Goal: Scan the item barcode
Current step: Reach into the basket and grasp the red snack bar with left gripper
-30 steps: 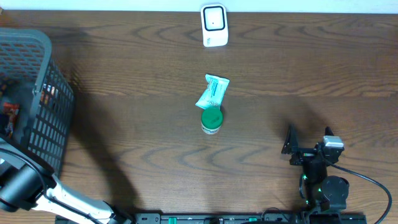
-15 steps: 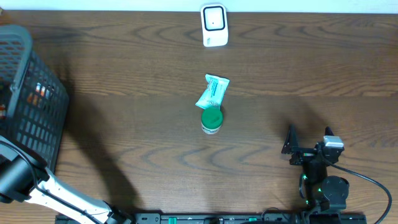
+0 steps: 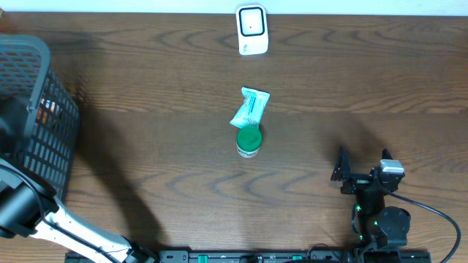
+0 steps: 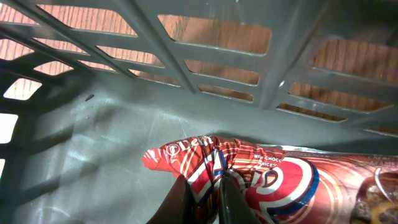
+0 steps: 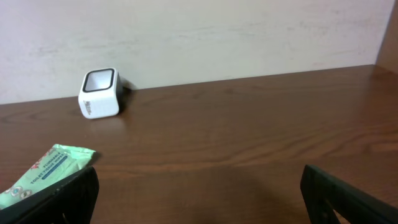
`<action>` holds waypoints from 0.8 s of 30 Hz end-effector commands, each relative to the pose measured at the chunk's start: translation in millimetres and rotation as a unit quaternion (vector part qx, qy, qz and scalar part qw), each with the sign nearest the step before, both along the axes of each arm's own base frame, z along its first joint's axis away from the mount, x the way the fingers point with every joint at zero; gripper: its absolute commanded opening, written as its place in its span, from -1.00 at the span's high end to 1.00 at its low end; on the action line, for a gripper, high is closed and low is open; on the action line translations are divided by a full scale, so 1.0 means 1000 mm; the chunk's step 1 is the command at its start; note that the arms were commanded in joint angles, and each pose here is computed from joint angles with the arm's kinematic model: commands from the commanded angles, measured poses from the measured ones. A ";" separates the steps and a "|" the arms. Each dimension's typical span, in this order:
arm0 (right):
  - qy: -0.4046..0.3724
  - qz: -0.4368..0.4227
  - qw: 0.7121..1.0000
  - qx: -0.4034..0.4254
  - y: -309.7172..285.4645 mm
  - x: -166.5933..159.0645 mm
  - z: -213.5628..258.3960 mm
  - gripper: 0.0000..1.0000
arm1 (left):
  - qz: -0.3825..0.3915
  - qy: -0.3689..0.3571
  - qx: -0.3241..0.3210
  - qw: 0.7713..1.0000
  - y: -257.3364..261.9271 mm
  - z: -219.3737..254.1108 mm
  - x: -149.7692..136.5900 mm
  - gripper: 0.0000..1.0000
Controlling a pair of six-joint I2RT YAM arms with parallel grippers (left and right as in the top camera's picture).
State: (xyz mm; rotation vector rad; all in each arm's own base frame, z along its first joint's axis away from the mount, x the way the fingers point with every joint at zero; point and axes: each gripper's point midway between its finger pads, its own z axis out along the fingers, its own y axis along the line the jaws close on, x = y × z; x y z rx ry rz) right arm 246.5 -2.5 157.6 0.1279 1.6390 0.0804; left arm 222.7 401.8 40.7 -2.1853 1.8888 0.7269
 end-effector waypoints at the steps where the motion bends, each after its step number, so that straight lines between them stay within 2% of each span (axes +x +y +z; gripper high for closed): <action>1: 0.002 -0.001 1.000 0.007 0.000 0.000 -0.001 -0.99 | -0.003 0.004 -0.115 0.993 -0.038 -0.058 -0.015 0.86; 6: 0.002 -0.001 1.000 0.007 0.000 0.000 -0.001 -0.98 | -0.028 -0.121 -0.097 0.988 -0.042 0.010 0.020 0.86; 10: 0.002 -0.001 1.000 0.007 0.000 0.000 -0.001 -0.98 | -0.074 -0.254 -0.054 0.963 -0.057 0.106 0.047 0.85; 13: 0.002 -0.001 1.000 0.007 0.000 0.000 -0.001 -0.98 | -0.104 -0.318 0.011 0.942 -0.071 0.184 0.046 0.85; 17: 0.002 -0.001 1.000 0.007 0.000 0.000 -0.001 -0.98 | -0.141 -0.393 0.102 0.903 -0.105 0.281 0.029 0.86; 19: 0.002 -0.001 1.000 0.007 0.000 0.000 -0.001 -0.98 | -0.178 -0.438 0.129 0.872 -0.134 0.323 0.027 0.86; 24: 0.002 -0.001 1.000 0.007 0.000 0.000 -0.001 -0.99 | -0.283 -0.507 0.140 0.802 -0.218 0.384 0.032 0.85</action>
